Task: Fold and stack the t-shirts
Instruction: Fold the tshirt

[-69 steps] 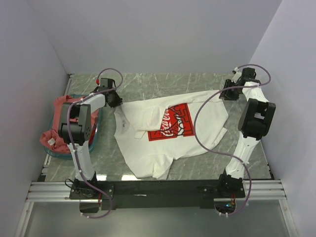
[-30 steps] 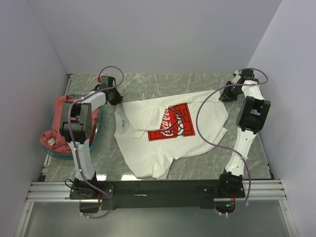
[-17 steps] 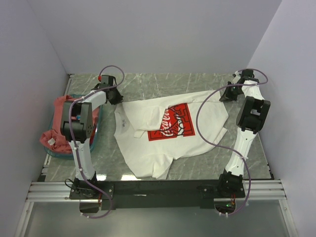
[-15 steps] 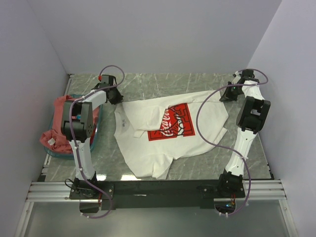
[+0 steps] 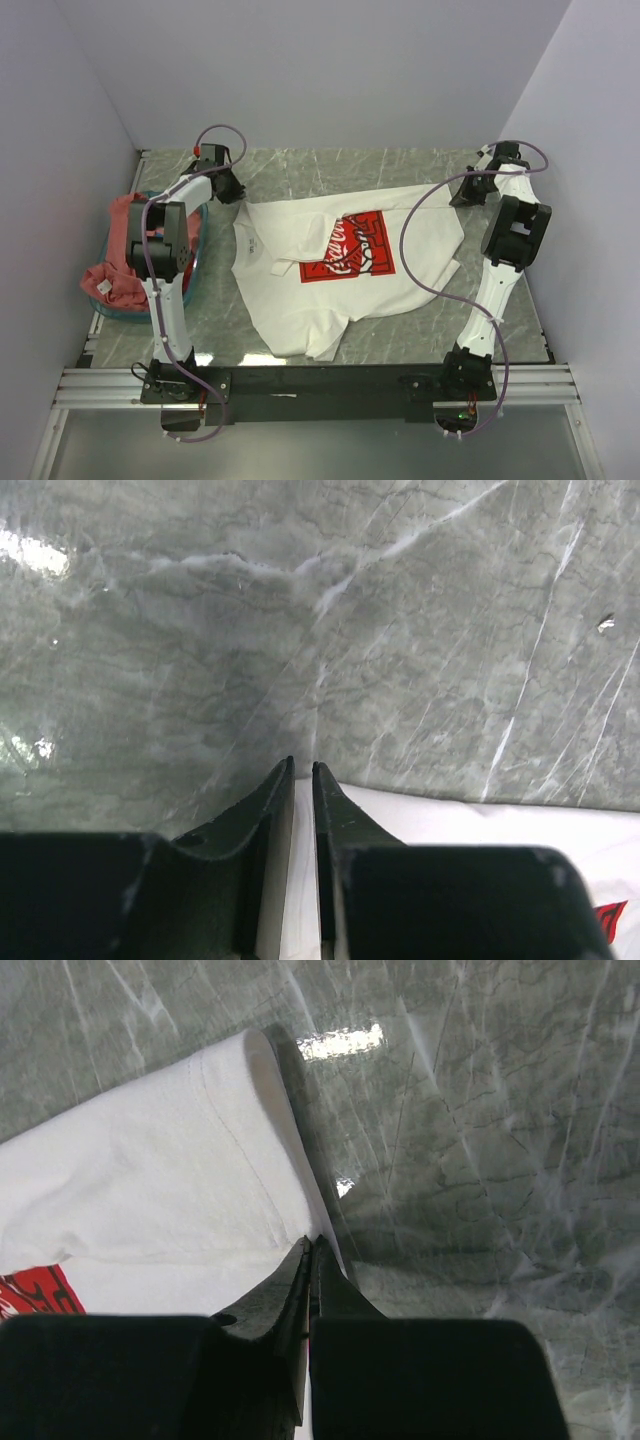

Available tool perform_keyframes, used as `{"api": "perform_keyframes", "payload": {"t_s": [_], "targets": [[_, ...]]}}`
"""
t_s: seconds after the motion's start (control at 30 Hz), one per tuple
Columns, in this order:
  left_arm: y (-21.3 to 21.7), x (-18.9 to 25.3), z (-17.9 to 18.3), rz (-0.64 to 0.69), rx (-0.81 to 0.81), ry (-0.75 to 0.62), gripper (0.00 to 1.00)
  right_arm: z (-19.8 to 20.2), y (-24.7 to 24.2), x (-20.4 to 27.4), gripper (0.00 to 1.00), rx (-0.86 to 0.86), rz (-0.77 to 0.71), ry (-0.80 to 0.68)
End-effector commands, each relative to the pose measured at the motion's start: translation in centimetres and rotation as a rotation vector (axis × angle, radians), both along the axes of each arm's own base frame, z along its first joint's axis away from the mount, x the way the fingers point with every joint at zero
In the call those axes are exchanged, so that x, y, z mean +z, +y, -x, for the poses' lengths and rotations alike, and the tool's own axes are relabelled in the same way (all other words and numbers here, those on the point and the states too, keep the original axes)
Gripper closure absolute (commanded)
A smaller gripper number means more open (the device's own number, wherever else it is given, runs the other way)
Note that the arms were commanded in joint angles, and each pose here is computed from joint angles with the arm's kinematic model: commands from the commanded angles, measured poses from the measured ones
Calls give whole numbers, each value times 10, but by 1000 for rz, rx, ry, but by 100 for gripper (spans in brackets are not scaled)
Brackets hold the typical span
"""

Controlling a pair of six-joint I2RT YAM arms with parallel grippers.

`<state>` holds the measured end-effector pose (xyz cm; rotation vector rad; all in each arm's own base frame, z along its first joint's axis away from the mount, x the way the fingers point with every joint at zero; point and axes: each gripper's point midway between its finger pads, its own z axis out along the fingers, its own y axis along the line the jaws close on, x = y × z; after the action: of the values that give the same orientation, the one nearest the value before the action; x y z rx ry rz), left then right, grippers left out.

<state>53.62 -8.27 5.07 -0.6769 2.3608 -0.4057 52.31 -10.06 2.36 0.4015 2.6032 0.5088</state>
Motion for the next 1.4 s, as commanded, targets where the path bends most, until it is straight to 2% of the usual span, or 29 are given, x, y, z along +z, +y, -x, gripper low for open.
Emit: {"api": "perform_keyframes", "payload": {"t_s": [0.0,0.57,0.63,0.77,1.0,1.37], "targets": [[2,11,-14,-20,-8,-35,81,-15,-20,41,100,-17,82,-107],[6,14,-20,-47,-1,-51,84,-16,-24,41,100,4,100,-114],[4,18,-18,-38,-15,-60,82,-16,-24,41,100,6,96,-114],[0,29,-13,-27,-40,-84,70,-16,-23,41,100,6,92,-113],[-6,33,1,-10,-90,-87,63,-14,-22,38,100,8,87,-108],[-11,22,11,9,-117,-55,64,-14,-22,36,100,6,85,-104]]}}
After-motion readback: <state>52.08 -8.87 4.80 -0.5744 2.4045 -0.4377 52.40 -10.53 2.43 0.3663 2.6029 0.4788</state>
